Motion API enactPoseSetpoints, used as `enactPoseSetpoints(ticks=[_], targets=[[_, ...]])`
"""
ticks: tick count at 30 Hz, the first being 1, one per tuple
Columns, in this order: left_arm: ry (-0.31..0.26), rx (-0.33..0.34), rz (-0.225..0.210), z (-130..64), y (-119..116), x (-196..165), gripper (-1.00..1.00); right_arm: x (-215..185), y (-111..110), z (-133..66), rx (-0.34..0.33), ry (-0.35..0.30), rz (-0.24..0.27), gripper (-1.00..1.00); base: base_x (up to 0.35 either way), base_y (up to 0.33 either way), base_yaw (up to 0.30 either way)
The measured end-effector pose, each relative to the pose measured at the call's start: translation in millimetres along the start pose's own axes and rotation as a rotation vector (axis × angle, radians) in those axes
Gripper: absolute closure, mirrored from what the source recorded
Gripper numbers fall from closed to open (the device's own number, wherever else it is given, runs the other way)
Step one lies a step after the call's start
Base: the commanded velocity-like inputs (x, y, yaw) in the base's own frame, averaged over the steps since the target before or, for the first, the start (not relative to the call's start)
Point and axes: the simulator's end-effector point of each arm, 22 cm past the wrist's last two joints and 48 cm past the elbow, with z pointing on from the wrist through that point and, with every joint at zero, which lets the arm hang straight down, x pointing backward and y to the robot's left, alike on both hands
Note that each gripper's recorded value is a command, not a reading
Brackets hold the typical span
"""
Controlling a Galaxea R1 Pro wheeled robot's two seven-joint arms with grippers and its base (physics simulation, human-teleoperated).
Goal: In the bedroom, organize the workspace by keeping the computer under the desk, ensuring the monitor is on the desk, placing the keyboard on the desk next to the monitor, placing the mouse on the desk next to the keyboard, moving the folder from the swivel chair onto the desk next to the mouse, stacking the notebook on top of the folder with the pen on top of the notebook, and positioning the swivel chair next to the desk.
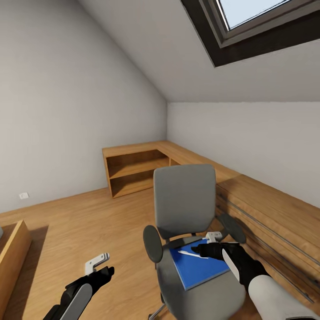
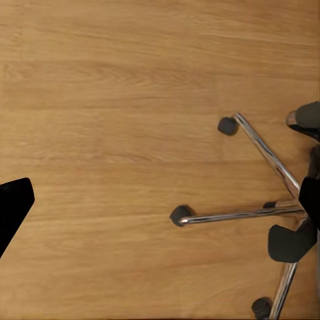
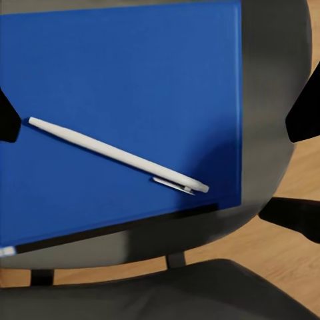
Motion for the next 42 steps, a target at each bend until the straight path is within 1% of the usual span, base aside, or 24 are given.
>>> enactPoseSetpoints(ticks=[12,15,27,32,35,42], targets=[[0.000,0.004,0.006,15.2,3.0,14.7,-1.00,13.3,-4.3,14.7,0.000,-0.011,-0.005,-1.00,0.000,0.000,0.000],[-0.013,0.014,0.006,16.0,0.7,12.9,-1.00,16.9,-7.3,17.8,0.002,-0.012,-0.004,-1.00,0.000,0.000,0.000],[-0.014,0.014,0.006,31.9,6.5,27.5,-1.00,33.0,-15.4,31.4,0.007,-0.014,-0.005,-1.00,0.000,0.000,0.000],[-0.013,0.012,0.006,38.9,9.7,34.1,-1.00,35.5,-19.4,37.4,0.011,-0.039,-0.016,-1.00,0.000,0.000,0.000],[-0.013,0.011,0.006,43.0,11.4,37.9,-1.00,43.0,-21.4,42.2,0.012,-0.037,-0.015,-1.00,0.000,0.000,0.000],[-0.020,0.017,0.003,42.7,10.6,35.5,-1.00,46.0,-22.4,43.1,0.014,-0.035,-0.013,-1.00,0.000,0.000,0.000]])
